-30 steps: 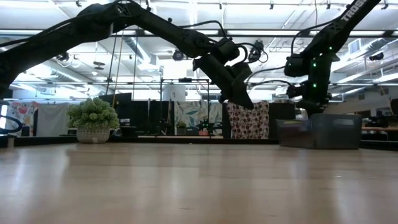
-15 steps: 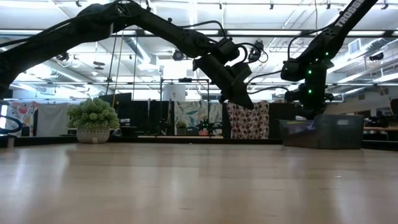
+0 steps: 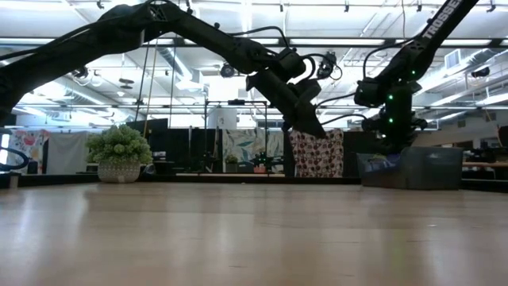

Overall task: Nest measuring cups in basket
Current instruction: Move the black bin to the top right of the table

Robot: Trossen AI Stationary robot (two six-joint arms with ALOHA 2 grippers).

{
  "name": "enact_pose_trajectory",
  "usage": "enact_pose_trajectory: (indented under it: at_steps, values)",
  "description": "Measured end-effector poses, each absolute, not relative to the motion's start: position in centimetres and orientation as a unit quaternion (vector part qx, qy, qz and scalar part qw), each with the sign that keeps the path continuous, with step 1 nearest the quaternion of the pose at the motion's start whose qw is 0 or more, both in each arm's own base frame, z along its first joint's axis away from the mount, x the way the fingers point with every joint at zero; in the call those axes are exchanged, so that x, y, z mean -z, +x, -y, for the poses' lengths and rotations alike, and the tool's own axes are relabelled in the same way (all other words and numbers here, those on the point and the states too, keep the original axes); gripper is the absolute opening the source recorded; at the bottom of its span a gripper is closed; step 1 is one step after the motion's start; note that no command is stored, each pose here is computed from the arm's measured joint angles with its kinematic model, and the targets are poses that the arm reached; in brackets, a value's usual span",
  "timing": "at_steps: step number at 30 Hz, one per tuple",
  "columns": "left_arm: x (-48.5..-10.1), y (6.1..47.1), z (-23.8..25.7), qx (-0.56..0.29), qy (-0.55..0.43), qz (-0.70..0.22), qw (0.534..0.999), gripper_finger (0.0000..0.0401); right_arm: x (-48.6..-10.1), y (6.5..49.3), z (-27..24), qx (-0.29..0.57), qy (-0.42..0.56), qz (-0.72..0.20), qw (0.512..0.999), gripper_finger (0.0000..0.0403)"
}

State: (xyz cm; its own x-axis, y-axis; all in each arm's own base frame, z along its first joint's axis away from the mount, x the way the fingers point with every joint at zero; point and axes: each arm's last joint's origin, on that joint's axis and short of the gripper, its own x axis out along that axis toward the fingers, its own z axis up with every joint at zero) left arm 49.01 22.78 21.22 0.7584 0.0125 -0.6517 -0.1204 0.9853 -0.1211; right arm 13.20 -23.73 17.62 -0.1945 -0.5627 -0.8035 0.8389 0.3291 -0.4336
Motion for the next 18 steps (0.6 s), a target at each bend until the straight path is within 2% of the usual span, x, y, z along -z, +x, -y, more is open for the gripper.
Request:
enact_pose_trajectory:
  at_steps: [6,13,18]
  values:
    - [-21.2,49.0,-22.8,-0.024,-0.060,-0.345,0.936,0.0004,-18.0,13.4,23.4,0.577,0.132,-0.521,0.615,0.0001]
    - [-21.2,48.6,-23.6,-0.029,-0.057,-0.345,0.936,0.0004,-20.2,14.0,23.5,0.594,0.149,-0.481,0.628,0.0001]
    - [-21.2,48.5,-23.9,-0.027,-0.052,-0.345,0.937,0.0004,-22.3,14.3,23.0,0.563,0.166,-0.511,0.628,0.0001]
